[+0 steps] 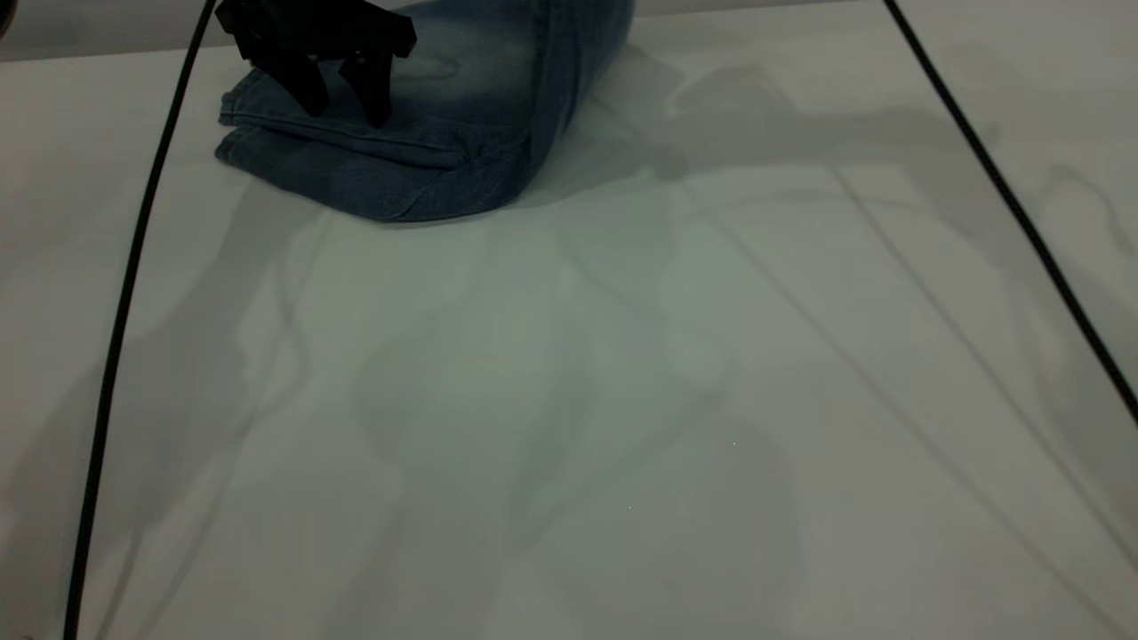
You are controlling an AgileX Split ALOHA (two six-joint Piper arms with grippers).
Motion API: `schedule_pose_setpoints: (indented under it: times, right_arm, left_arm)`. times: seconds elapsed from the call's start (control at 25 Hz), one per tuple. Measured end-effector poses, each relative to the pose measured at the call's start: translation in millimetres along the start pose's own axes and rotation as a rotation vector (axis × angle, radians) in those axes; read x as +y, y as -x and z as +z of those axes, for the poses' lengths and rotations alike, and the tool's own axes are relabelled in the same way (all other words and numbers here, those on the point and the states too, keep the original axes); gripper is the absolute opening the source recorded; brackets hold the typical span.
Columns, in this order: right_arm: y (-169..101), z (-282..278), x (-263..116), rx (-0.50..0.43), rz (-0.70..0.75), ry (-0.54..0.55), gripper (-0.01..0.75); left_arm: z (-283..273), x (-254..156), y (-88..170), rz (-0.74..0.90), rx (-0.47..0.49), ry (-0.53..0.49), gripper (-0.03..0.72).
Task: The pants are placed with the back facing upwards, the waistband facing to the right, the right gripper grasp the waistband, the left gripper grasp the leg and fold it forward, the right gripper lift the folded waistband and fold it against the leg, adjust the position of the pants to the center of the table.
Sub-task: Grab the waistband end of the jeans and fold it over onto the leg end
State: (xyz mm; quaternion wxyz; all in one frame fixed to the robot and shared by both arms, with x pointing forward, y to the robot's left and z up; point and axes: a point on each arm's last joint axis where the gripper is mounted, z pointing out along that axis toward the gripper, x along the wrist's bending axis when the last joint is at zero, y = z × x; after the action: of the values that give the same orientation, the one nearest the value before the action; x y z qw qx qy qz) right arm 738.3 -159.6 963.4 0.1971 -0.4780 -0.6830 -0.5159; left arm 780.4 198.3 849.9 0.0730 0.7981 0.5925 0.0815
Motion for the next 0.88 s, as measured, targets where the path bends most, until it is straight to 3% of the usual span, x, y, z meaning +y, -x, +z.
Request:
schedule_pose_setpoints:
  times: [0.44, 0.68, 0.88]
  right_arm:
    - [-39.5, 41.1, -4.0, 0.146, -0.011, 0.032, 0.073]
    - [-45.0, 50.5, -5.0, 0.137, -0.027, 0.047, 0.073]
    - [-47.5, 54.5, -6.2, 0.134, -0.039, 0.046, 0.073]
  left_arm:
    - [0.0, -0.6, 0.3, -0.004, -0.004, -0.007, 0.495]
    - [-14.8, 3.6, 0.7, 0.001, -0.002, 0.017, 0.495]
    - [-64.6, 16.0, -1.9, -0.001, 0.011, 0.115, 0.495]
